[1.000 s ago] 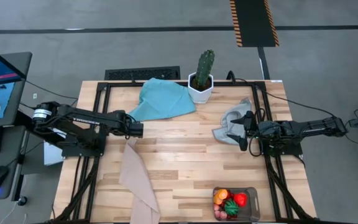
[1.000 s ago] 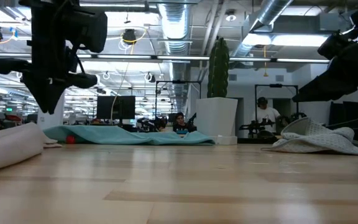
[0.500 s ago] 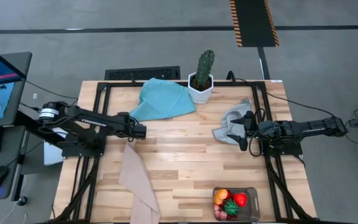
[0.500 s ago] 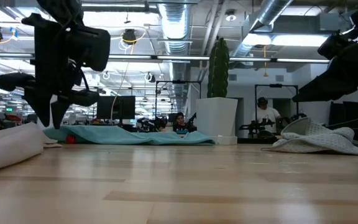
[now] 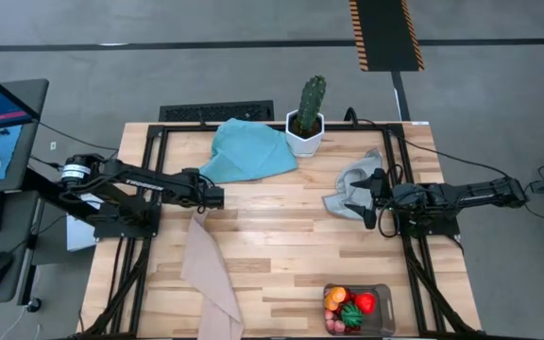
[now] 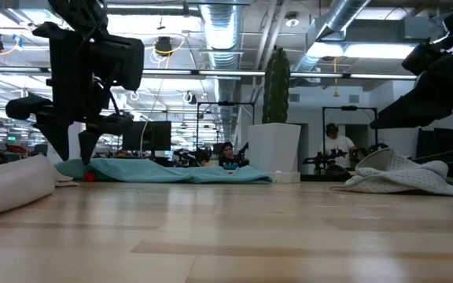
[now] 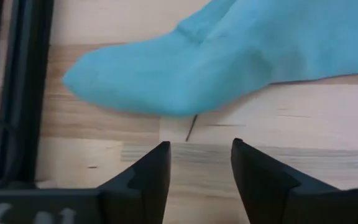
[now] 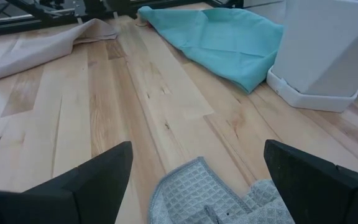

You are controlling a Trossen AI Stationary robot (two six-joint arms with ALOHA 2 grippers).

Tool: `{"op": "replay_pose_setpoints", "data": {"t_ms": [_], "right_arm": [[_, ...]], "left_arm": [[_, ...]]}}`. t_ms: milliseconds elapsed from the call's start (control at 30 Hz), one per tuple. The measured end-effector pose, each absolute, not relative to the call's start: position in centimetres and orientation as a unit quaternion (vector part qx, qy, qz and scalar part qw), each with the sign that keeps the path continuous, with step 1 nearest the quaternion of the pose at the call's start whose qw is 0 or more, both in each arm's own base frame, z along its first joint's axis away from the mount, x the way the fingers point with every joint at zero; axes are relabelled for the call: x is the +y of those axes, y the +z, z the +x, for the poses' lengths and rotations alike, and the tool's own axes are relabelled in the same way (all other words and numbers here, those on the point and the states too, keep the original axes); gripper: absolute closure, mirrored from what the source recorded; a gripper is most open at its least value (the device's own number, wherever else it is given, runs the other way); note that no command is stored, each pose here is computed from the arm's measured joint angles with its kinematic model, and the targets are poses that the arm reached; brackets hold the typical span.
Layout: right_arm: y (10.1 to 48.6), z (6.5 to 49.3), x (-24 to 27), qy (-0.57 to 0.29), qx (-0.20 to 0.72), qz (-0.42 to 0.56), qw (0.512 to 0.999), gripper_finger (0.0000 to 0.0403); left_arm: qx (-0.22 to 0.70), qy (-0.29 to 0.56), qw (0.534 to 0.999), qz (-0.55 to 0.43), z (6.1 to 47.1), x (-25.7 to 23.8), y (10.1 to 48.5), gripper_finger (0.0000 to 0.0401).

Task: Pick and placing Produce into tupperware
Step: Put the cherry into the black bin

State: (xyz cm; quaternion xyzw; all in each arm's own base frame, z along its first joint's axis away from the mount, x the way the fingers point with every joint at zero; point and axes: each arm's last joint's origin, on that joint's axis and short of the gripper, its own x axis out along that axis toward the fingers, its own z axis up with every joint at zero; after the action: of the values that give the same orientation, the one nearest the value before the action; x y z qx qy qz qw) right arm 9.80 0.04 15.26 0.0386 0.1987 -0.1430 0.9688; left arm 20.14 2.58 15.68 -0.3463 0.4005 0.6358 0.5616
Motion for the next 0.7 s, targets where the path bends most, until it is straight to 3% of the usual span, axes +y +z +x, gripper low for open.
{"op": "replay_pose_setpoints", "data": {"t_ms": [700], "right_arm": [[15.3, 9.8, 0.0, -0.143, 0.199, 0.038, 0.969, 0.0017]], "left_arm": [[0.348, 0.642, 0.543, -0.416, 19.7, 5.5, 13.5, 0.0166]]}}
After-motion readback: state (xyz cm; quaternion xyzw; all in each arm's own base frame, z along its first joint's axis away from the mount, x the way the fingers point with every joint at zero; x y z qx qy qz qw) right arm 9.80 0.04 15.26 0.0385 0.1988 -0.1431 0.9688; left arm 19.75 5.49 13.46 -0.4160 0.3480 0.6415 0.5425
